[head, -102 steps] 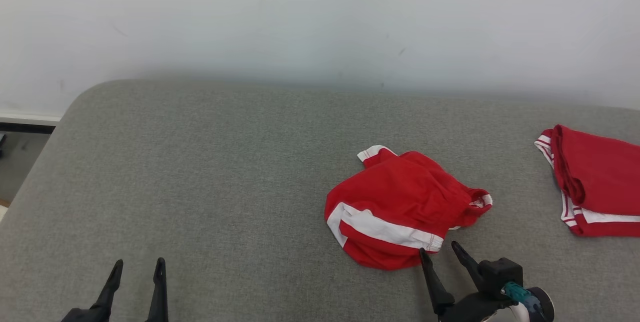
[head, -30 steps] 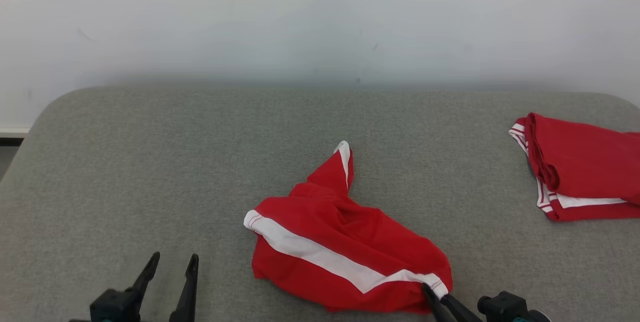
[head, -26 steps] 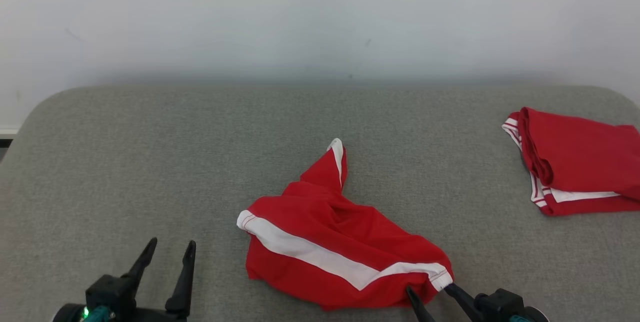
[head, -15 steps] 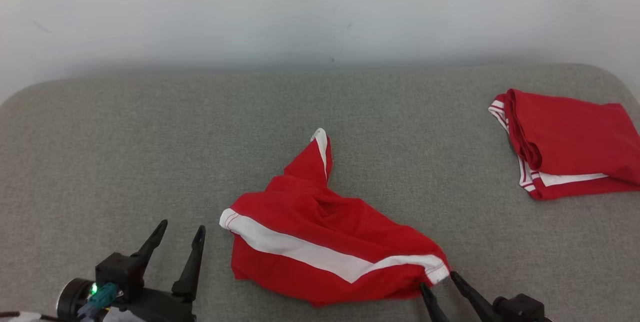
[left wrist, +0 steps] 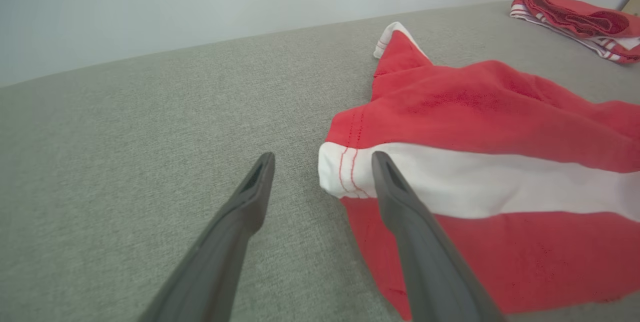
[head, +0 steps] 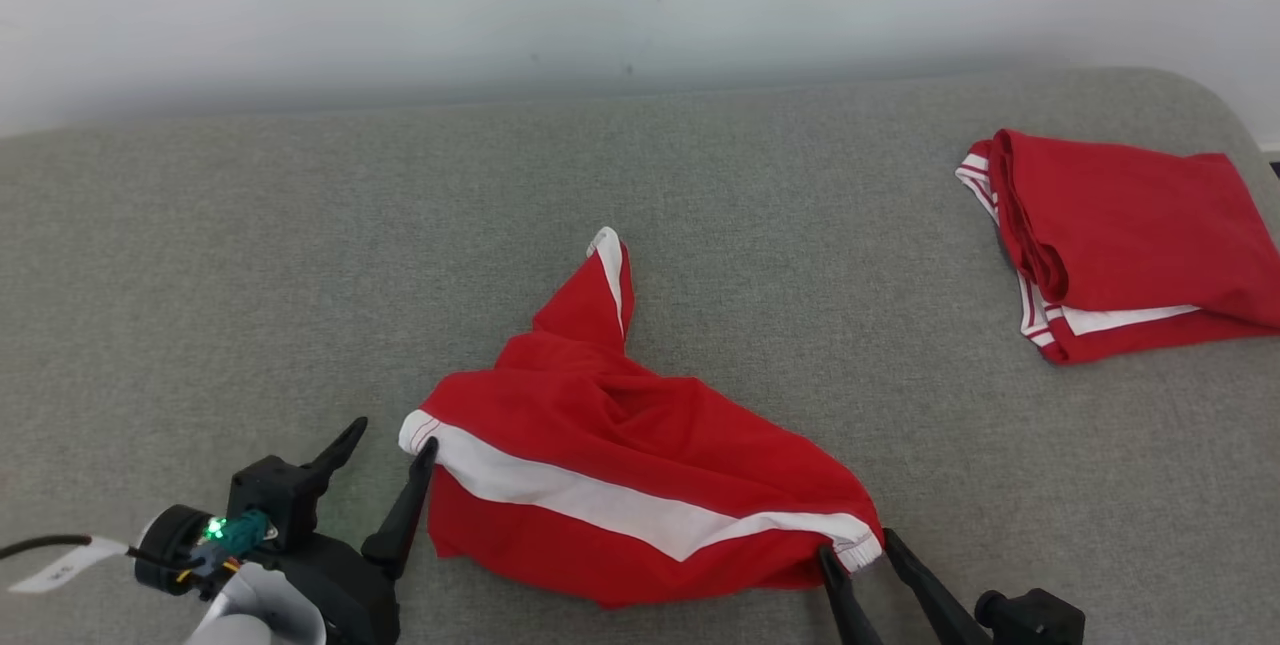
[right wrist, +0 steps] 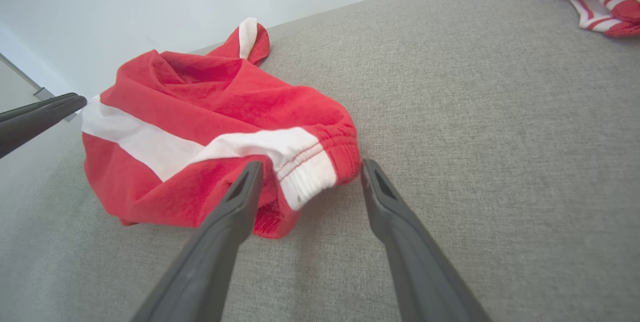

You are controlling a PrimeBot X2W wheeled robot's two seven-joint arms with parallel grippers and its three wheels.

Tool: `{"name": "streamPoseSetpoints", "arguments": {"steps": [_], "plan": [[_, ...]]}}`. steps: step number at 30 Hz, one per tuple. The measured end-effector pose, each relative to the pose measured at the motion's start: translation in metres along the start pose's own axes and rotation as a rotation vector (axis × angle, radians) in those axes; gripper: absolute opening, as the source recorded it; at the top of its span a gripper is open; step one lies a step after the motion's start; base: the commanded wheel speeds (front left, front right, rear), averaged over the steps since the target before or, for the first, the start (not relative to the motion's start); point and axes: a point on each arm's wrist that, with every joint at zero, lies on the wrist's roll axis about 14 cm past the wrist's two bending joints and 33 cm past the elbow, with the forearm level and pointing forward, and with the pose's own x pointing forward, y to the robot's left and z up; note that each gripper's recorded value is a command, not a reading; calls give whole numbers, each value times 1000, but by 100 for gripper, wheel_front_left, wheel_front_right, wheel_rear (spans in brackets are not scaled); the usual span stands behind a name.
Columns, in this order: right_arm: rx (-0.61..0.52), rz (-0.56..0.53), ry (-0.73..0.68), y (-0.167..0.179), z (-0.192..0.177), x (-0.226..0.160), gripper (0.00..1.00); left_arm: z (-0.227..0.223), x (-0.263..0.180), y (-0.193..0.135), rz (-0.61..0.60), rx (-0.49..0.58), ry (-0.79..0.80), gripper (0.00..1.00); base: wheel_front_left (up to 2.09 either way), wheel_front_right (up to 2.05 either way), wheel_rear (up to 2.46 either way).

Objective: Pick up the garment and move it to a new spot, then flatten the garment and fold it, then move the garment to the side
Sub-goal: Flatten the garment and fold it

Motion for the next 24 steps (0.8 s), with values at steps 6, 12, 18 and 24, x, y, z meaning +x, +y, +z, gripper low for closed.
{"name": "streamPoseSetpoints", "arguments": {"steps": [6,12,18,24], "plan": [[16,-3,3,2,-1,2,100,-14,13,7,-7,-8,60,100,0,0,0],[32,6,3,6,-2,7,100,-21,21,-4,-36,-74,75,100,0,0,0],[43,3,-1,7,-3,6,100,-15,20,-10,-53,-74,31,100,0,0,0],[58,4,-11,9,-2,6,100,-19,10,-23,-73,-96,26,100,0,0,0]]}}
